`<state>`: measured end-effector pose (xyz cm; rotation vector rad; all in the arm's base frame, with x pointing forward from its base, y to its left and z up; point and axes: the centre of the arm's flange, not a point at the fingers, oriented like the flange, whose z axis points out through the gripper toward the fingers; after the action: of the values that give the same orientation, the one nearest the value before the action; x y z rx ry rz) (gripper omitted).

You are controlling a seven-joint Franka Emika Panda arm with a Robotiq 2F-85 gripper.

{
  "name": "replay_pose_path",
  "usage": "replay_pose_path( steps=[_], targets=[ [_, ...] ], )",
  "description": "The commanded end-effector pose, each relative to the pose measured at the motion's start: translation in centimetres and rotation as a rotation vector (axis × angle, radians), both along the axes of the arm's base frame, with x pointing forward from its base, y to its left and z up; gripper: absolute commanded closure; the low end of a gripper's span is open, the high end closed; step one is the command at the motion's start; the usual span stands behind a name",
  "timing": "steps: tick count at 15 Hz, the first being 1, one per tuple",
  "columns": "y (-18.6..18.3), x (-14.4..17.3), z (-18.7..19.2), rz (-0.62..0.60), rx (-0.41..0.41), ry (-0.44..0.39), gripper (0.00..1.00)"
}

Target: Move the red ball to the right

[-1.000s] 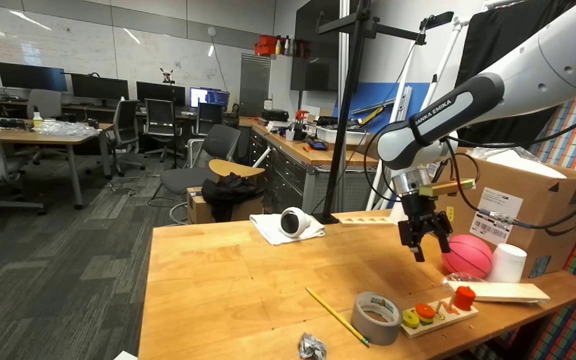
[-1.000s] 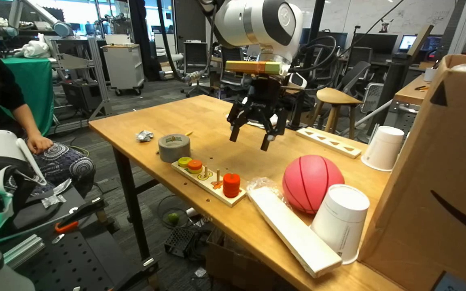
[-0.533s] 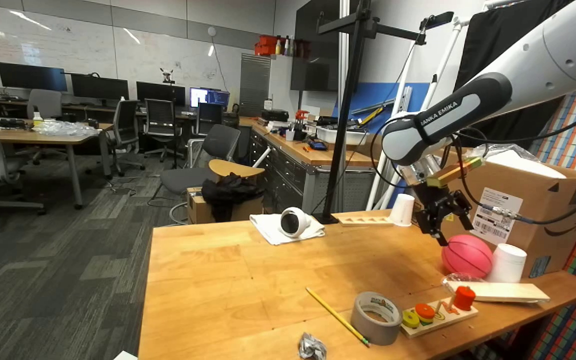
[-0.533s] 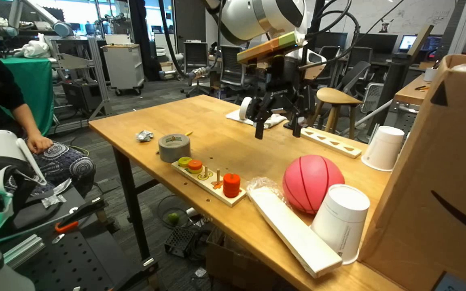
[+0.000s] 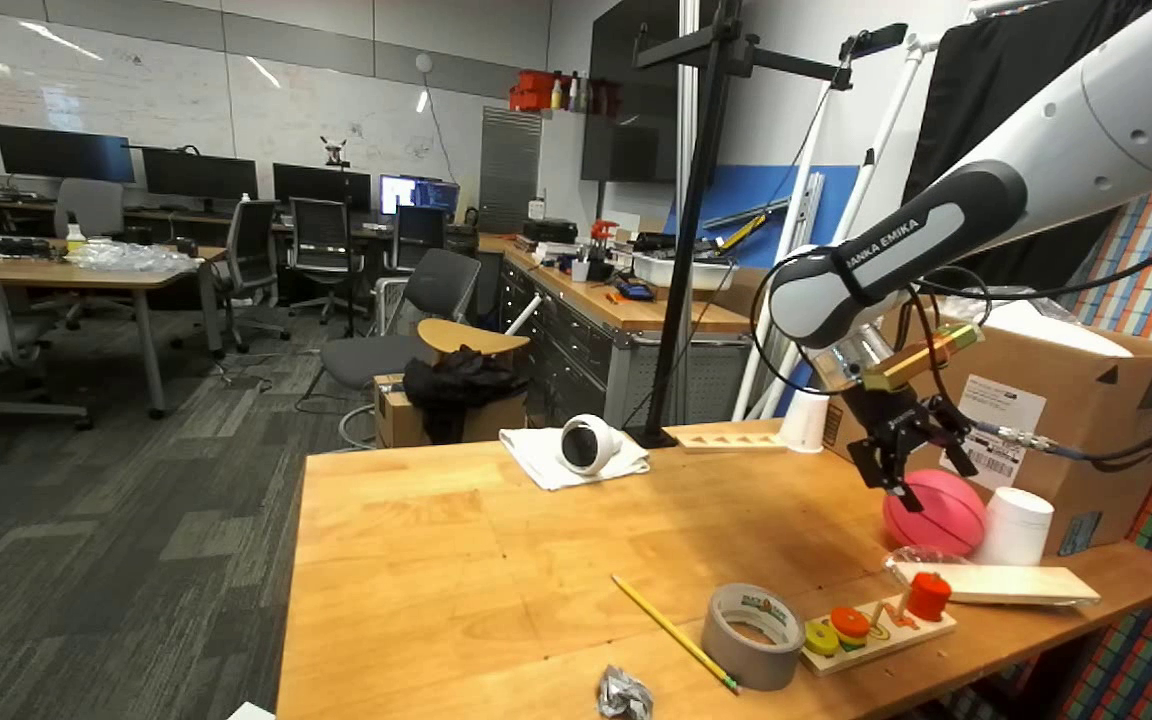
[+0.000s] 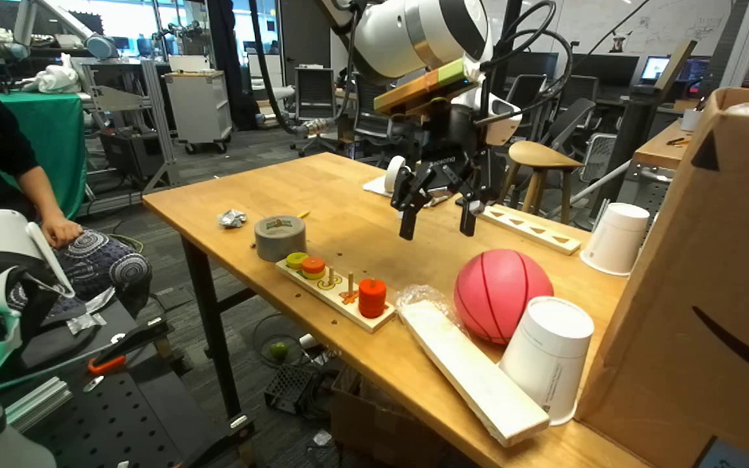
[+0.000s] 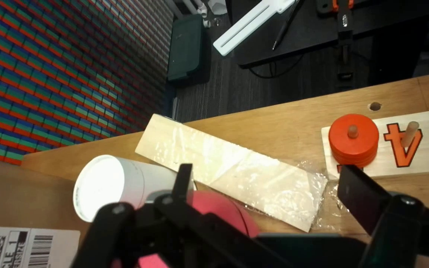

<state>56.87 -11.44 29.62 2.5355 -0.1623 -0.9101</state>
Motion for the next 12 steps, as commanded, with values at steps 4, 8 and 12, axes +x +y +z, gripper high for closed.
replay_pose_path(
  steps=[4, 8, 12],
  targets=[
    [0.3, -1.1, -3.4, -0.042, 0.036, 0.036, 0.0],
    [0.3, -1.2, -5.1, -0.046, 0.085, 0.02, 0.0],
    [-0.4, -1.5, -7.1, -0.035, 0.197, -0.008, 0.0]
  ],
)
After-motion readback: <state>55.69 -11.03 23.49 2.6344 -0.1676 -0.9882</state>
